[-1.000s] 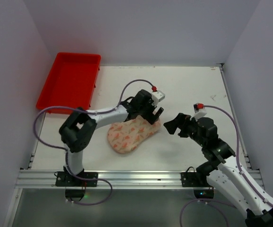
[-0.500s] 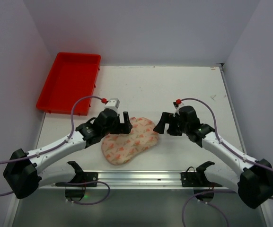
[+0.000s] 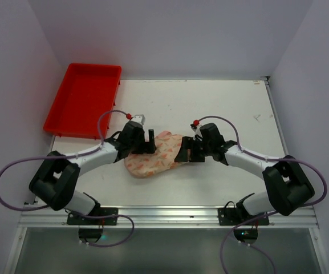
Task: Unzip the laundry bag and remove the bra
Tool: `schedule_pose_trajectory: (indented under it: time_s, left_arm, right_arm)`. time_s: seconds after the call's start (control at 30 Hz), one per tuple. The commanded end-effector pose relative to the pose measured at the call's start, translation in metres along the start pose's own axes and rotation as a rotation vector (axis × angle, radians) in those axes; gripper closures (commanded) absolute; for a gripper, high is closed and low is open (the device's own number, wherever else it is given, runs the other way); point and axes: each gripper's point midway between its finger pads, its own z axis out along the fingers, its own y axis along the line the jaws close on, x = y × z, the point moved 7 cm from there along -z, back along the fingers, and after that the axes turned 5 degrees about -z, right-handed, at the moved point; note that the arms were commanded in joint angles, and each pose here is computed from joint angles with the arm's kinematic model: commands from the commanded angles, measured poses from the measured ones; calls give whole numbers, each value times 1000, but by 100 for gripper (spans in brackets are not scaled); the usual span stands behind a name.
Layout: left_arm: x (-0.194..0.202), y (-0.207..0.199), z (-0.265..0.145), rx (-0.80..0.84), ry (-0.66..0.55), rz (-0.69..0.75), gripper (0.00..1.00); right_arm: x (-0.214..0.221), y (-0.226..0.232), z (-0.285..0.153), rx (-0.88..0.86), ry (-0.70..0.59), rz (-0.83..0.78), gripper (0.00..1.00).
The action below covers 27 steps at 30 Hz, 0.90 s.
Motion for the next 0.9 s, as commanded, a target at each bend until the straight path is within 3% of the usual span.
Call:
schedule_pose_trajectory:
  time_s: [0.0, 0.13, 0.27, 0.37, 0.47, 0.53, 0.6, 0.63, 0.7, 0.73, 0.87]
  left_arm:
    - [-71, -42, 18, 165, -212, 280, 1]
    - [-120, -80, 31, 250, -293, 403, 1]
    - [-142, -95, 32, 275, -340, 428, 0]
    - [-153, -100, 12, 265, -372, 362, 0]
    - [-144, -90, -18, 226, -370, 195, 0]
    - [-108, -67, -24, 150, -255, 12, 0]
    - [-91, -58, -49, 168, -260, -113, 0]
    - [-59, -43, -42, 152, -200, -200, 0]
    - [-42, -44, -60, 247, -229, -290, 0]
    - [-15, -31, -52, 245, -193, -368, 0]
    - [23, -32, -57, 364, -240, -506, 0]
  right_arm:
    - [2, 19, 3, -92, 10, -56, 30]
    - [11, 35, 4, -122, 25, -49, 35]
    - [19, 42, 3, -172, 9, -8, 35]
    - [19, 46, -2, -175, -3, -9, 33]
    - [15, 47, -15, -143, -47, -39, 27]
    - [14, 48, -28, -117, -93, -55, 20]
    - [10, 46, -36, -78, -146, -59, 10]
    - [10, 44, -39, -52, -157, -61, 8]
    - [4, 43, -49, -12, -228, -68, 2]
    - [4, 41, -52, 4, -244, -73, 1]
    - [2, 40, -65, 7, -340, -95, 1]
